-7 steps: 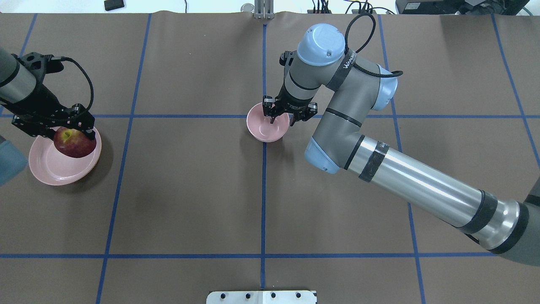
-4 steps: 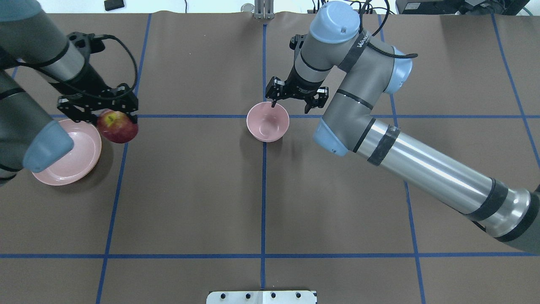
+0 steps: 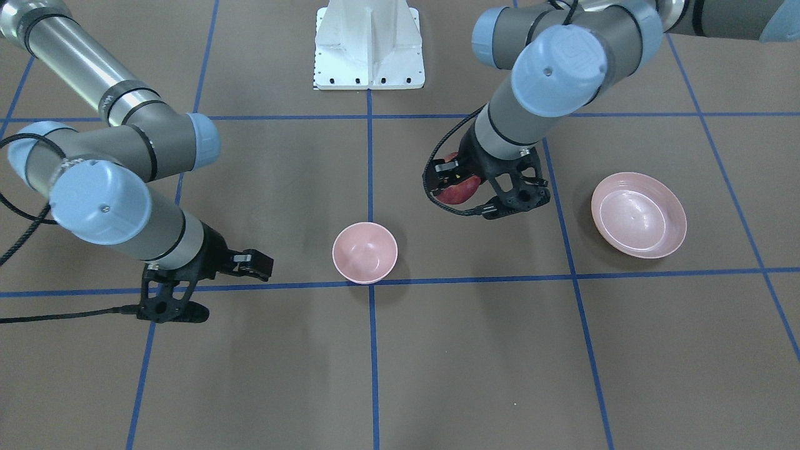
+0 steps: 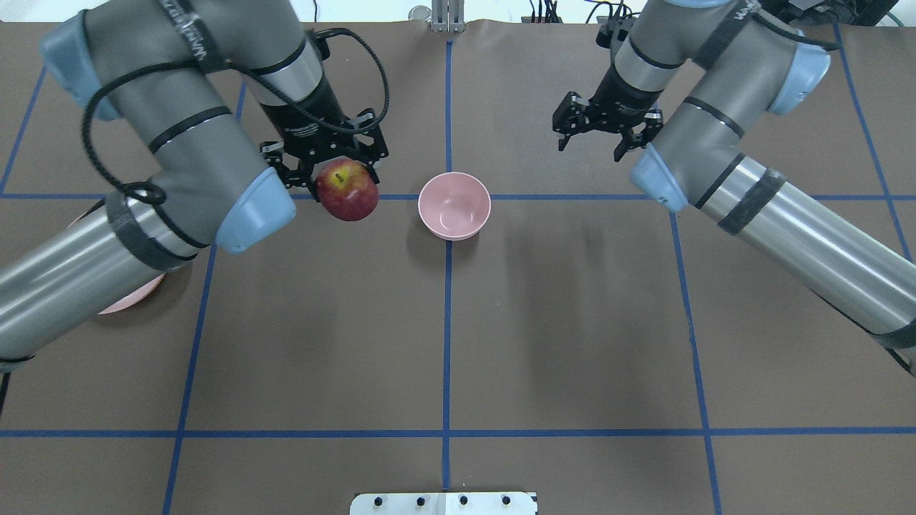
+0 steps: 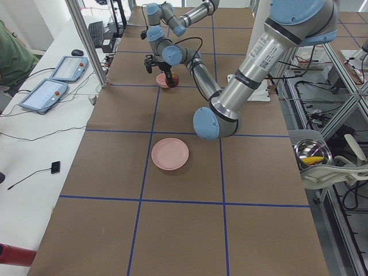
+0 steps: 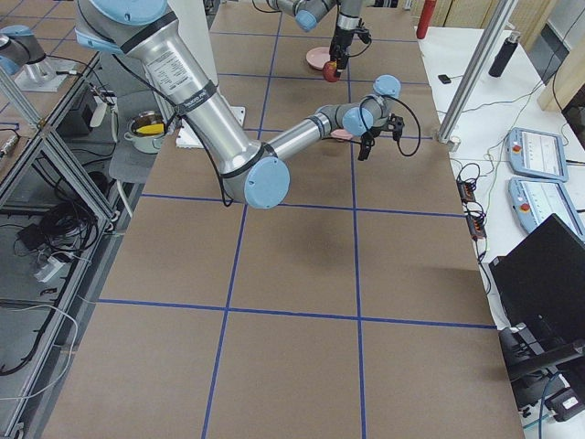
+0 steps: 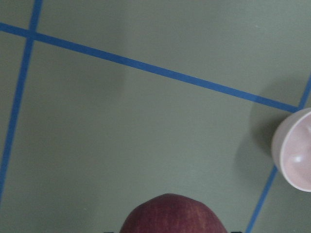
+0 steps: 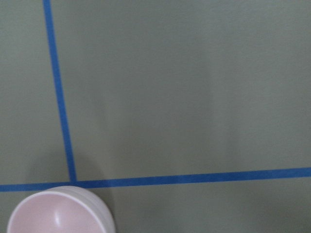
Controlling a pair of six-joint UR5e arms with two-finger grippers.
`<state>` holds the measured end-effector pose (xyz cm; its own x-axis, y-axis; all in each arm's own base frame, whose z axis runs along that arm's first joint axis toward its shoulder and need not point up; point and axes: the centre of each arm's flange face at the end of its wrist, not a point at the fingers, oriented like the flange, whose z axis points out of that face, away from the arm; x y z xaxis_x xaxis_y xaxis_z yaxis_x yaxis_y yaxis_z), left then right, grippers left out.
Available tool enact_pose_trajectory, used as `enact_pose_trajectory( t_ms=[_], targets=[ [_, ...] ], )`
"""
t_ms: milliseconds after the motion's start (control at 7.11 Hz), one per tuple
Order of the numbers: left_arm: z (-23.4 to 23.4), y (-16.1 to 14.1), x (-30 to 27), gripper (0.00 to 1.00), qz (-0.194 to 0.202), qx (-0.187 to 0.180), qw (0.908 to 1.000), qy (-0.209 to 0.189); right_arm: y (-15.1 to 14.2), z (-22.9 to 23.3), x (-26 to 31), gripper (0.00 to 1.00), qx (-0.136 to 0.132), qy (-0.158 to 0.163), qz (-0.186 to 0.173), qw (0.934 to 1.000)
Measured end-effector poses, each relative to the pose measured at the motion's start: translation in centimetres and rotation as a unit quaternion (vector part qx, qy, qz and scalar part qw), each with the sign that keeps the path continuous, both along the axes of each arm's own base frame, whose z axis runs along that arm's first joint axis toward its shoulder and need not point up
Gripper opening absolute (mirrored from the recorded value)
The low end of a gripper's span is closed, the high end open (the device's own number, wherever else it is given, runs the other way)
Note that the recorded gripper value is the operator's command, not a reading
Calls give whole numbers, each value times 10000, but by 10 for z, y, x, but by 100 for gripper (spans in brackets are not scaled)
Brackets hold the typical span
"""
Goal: Move apple from plate to bowl
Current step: 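Lift apple with left gripper while right gripper releases bowl and withdraws, then carry the apple over the pink bowl with the left gripper and lower it in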
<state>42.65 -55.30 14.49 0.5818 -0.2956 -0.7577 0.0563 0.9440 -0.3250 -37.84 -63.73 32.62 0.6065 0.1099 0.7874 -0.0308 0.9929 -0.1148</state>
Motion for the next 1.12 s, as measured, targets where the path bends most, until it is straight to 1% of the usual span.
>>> enact_pose_trajectory(
  t_ms=[141, 281, 422, 703, 844, 1125],
  targets=[
    [-22, -10, 26, 0, -33, -22, 10000, -6, -5, 32, 38, 100, 172, 129, -58, 9998],
    [-32, -14, 56, 0, -115, 26, 9999, -2, -10, 57, 71, 100, 313, 217, -91, 9992],
    [-32, -17, 85, 0, -197, 66, 9998, 8, -13, 77, 97, 100, 412, 283, -110, 9987],
    [-26, -20, 128, 0, -299, 161, 9994, -80, -16, 114, 141, 100, 720, 397, -293, 9962],
    [-19, -18, 146, 0, -329, 209, 9991, -138, -16, 128, 159, 100, 819, 439, -352, 9951],
    [-9, -25, 172, 0, -425, 274, 9985, -196, -15, 144, 181, 100, 915, 486, -406, 9938]
  ],
)
